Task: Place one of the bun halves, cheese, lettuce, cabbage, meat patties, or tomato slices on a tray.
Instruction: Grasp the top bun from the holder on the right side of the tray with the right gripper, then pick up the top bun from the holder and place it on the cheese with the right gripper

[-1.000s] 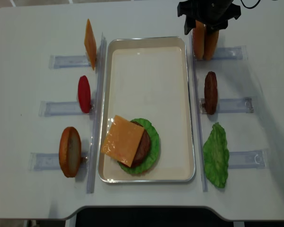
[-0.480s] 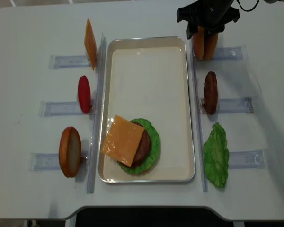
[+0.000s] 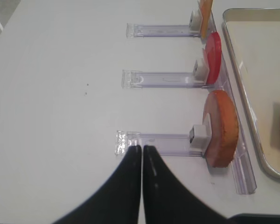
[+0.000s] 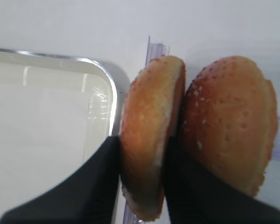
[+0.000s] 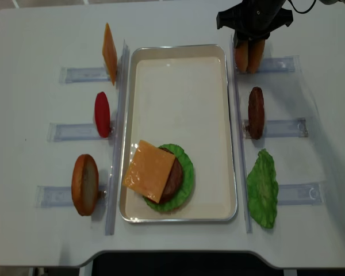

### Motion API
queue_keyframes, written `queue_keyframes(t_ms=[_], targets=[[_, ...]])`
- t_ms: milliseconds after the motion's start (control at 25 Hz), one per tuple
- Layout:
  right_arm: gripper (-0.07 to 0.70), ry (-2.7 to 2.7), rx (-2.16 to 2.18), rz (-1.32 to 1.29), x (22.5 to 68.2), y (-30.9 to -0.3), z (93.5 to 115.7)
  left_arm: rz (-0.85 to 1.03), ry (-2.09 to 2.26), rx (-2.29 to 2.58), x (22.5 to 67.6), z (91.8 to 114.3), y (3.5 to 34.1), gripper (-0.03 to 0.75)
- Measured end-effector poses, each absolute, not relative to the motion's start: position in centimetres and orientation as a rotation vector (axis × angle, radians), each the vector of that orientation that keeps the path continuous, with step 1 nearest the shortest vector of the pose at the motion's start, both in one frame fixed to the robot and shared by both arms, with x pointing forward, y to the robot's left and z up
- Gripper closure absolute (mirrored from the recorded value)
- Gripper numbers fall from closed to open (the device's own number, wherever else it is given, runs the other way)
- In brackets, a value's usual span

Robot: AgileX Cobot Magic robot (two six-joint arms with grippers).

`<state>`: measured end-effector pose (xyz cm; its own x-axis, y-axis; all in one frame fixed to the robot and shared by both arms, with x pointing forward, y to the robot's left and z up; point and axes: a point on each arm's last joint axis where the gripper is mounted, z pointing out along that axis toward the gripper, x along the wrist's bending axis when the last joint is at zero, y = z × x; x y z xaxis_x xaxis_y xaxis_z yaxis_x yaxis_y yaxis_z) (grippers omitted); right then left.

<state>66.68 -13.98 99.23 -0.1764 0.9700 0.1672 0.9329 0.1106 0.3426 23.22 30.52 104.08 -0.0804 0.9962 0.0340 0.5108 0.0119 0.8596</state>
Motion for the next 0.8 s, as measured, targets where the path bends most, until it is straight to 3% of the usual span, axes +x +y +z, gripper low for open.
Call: queue_keyframes(t_ms=[800], targets=[[0.435,2.263,1.961,0.601,66.50,-14.00,99.88,0.980,1.660,1.561,23.22,104.08,30.52,0.715]])
